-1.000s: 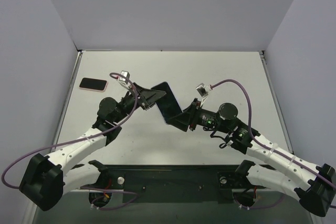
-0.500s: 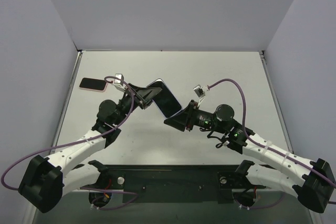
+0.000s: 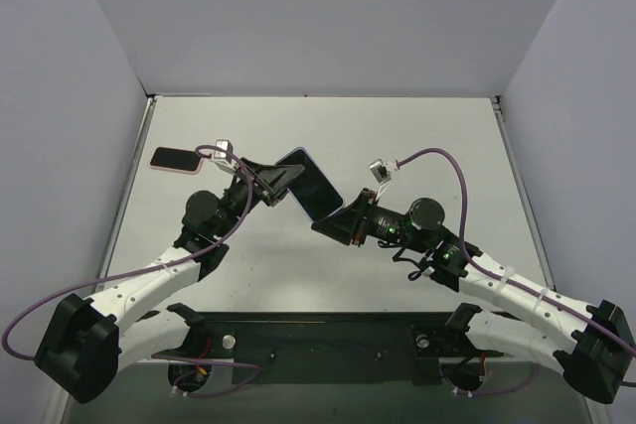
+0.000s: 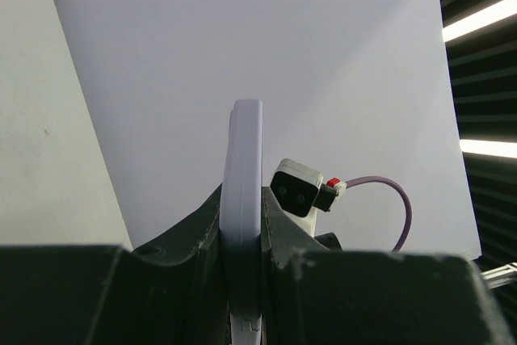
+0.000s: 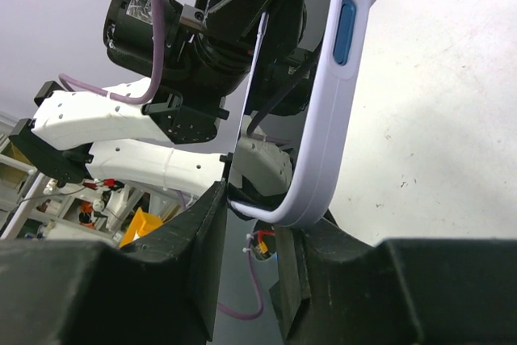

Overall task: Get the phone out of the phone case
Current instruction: Remove the phone case from the phone.

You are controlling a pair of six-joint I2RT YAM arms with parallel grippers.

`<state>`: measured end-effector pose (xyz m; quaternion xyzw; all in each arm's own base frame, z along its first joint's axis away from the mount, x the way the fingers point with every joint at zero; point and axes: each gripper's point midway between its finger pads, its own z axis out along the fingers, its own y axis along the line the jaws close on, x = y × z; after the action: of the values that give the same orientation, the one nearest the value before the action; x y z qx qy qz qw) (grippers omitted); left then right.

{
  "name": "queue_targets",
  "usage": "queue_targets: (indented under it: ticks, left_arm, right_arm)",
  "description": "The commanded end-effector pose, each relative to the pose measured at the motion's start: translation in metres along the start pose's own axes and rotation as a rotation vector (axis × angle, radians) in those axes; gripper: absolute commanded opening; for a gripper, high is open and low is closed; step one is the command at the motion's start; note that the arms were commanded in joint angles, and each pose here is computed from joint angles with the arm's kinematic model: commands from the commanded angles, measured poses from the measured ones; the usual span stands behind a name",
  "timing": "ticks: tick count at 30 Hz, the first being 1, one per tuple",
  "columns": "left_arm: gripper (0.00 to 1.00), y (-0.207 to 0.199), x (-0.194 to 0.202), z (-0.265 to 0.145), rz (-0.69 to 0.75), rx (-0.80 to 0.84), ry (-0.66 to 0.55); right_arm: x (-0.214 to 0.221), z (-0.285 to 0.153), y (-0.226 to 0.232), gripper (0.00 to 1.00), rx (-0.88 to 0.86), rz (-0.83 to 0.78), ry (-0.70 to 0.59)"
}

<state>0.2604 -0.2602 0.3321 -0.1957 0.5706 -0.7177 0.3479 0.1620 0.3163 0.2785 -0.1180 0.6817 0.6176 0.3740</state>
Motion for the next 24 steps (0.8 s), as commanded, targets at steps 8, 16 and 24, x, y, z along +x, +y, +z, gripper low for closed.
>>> queue_targets:
  ticks: [8,16,24]
  left_arm:
    - [0.00,-0.070,0.007,-0.003,-0.113,0.214,0.066]
    - [0.00,-0.107,0.024,-0.005,-0.281,0.323,0.245]
    - [0.00,-0.110,0.050,-0.020,-0.266,0.302,0.401]
  right_arm:
    - [-0.016,-0.003,-0.002,0.00,-0.027,-0.172,-0.043]
    - [0.009,-0.012,-0.032,0.00,0.054,-0.617,0.151]
    - [-0.056,-0.006,-0.053,0.00,0.304,-0.699,-0.009]
